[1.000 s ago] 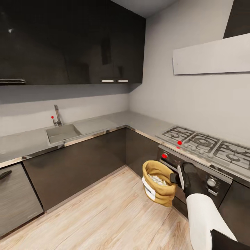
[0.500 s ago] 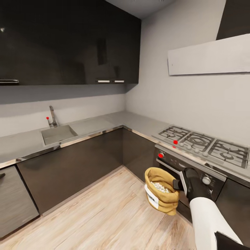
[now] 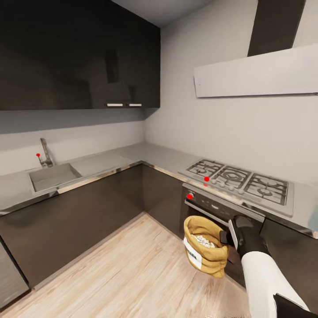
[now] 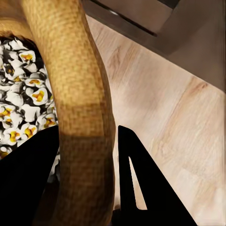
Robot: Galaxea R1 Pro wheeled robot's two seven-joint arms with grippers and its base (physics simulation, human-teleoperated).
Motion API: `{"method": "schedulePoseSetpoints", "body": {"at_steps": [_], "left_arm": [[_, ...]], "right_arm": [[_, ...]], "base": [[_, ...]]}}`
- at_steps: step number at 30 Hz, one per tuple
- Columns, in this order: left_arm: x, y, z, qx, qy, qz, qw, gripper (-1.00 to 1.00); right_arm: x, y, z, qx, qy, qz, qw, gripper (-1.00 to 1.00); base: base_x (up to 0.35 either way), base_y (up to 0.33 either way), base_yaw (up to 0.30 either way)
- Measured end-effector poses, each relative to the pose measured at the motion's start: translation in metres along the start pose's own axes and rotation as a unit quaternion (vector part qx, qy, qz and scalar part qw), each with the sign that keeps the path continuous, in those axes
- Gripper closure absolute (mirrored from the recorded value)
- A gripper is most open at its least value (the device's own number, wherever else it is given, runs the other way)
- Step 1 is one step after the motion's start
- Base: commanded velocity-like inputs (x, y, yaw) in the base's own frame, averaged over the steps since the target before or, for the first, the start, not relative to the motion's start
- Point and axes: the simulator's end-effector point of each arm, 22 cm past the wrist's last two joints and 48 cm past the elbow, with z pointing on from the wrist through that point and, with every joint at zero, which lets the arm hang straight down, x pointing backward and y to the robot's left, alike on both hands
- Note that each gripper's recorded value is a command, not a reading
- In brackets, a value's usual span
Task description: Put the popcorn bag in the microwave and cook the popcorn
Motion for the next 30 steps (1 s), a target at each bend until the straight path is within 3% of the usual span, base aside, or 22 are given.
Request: {"method": "schedulePoseSetpoints", "body": {"at_steps": [5, 27, 30], "left_arm": [[-0.001, 0.000, 0.000, 0.001, -0.001, 0.001, 1.0000, -1.00], [-0.006, -0.001, 0.000, 0.002, -0.007, 0.000, 1.0000, -1.00], [-0.007, -0.001, 0.000, 0.002, -0.008, 0.000, 1.0000, -1.00]], "right_arm": [[-0.001, 0.000, -0.001, 0.000, -0.001, 0.000, 1.0000, 1.00], [0.002, 0.001, -0.002, -0.001, 0.001, -0.004, 1.0000, 1.00], [0.002, -0.013, -0.001, 0.010, 0.002, -0.003, 0.9999, 1.00]], "base": [[-0.084, 0.003, -0.227], [-0.269, 0.123, -0.227], [-0.010, 0.001, -0.227]]}}
